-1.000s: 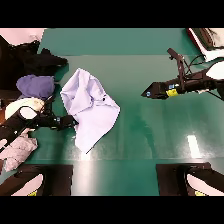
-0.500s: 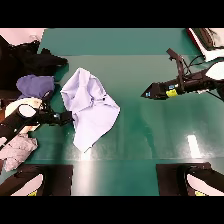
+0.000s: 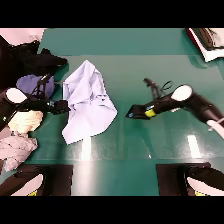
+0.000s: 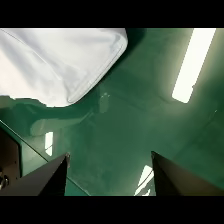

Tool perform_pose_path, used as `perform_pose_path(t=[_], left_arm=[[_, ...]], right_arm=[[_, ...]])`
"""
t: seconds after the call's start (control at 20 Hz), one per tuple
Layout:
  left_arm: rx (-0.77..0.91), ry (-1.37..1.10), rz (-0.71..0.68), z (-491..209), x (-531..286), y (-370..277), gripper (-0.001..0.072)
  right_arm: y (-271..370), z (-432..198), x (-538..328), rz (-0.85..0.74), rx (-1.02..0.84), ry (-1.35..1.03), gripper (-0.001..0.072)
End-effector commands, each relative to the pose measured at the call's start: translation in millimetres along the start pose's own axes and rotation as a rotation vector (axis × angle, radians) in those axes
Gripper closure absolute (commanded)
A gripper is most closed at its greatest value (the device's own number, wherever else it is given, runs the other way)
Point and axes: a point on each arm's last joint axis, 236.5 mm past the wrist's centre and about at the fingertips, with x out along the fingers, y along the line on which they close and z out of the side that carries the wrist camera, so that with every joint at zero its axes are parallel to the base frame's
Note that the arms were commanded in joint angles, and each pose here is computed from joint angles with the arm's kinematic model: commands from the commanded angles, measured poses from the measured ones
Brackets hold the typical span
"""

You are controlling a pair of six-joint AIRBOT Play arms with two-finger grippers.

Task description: Fold the shirts.

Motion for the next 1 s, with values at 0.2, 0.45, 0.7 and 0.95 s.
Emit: perform_pose_path(t=[0.2, 0.45, 0.7, 0.95], left_arm=[[0.03, 0.059, 0.0, -11, -5, -2, 0.0685], [0.029, 0.063, 0.0, -12, -5, -3, 0.0685], [0.029, 0.077, -0.003, -15, -5, -3, 0.0685], [0.073, 0.062, -0.002, -5, -19, -10, 0.0685]], right_arm=[[22, -15, 97, 0.041, 0.092, 0.014, 0.0141], [51, -6, 120, 0.057, 0.037, 0.0, 0.0162], [64, -6, 142, 0.057, 0.021, 0.03, 0.0448], [78, 13, 116, 0.037, -0.128, -0.021, 0.0696]])
